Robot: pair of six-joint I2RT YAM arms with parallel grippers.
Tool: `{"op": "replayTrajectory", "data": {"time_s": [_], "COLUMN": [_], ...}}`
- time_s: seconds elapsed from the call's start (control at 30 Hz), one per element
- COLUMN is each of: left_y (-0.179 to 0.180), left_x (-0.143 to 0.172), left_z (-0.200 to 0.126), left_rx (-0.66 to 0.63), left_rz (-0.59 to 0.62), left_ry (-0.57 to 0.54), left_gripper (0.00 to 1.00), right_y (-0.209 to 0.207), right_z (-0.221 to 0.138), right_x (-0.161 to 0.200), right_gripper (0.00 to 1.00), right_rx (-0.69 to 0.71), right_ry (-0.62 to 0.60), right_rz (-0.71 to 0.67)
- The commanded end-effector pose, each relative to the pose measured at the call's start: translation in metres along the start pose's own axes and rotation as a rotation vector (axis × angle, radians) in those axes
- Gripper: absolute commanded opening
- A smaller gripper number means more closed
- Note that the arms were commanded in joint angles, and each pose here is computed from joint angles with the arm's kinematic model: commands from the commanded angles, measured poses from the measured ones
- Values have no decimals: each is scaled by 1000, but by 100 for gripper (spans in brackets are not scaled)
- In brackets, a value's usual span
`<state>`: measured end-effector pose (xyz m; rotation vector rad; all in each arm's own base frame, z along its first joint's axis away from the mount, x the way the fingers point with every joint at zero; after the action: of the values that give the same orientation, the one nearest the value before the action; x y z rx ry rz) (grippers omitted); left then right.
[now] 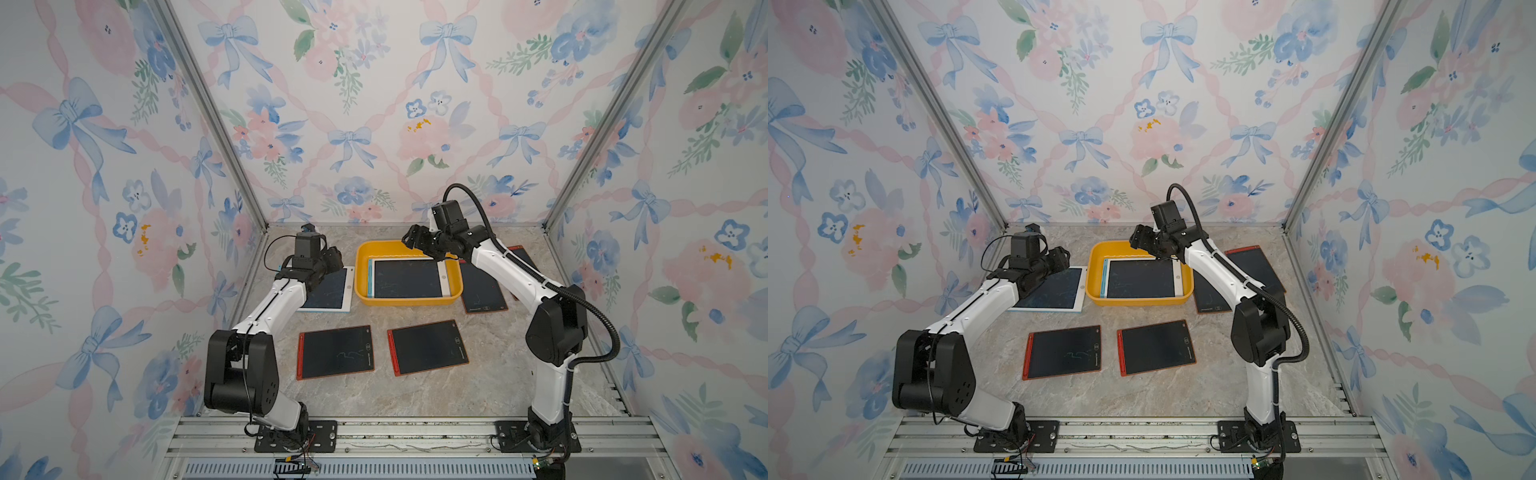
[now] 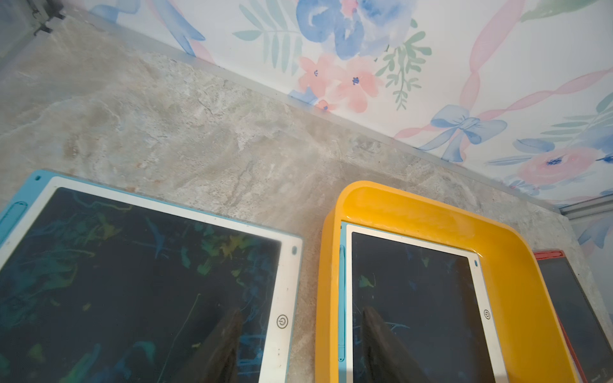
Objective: Take out the writing tablet from the storage box
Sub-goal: Place the writing tablet at the center of the board, then pick up the writing tablet from the storage box.
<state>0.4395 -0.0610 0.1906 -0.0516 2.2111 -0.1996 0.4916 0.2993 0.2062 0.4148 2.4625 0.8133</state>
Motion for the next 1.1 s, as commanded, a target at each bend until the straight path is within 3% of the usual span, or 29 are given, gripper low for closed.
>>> {"op": "replayTrajectory", "data": {"time_s": [0.0,0.03,0.3,0.87,1.07], "left_y": [-5,-10,-44,-42,-42], "left_x": [2,4,16,49,56], "left_z": [16,21,55,89,96], "left_rx": [-36,-31,-20,-99,-110], "left_rz": [14,22,86,181,193], "left_ry": [21,30,80,166,182], "left_gripper": [59,59,62,67,56], "right_y": [-53,-60,-104,-146,-154], "right_z": [3,3,7,43,50], "right_x": [11,10,7,19,17], "right_gripper": [93,97,97,97,97], "right_rx": [183,197,318,476,532], "right_ry": [90,101,151,229,226], "right_rz": [-87,-91,-105,-159,-191]}}
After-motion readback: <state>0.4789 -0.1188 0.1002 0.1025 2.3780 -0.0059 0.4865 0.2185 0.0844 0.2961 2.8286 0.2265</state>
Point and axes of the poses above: each gripper's point midway between its finger pads, its own z axis out along the fingers, its own y axis along the line the jaws close on, x = y × z, the point moved 2 cm from there along -z, back along the fingers, and after that the axes turned 13 degrees about z, right-handed, at the moved point
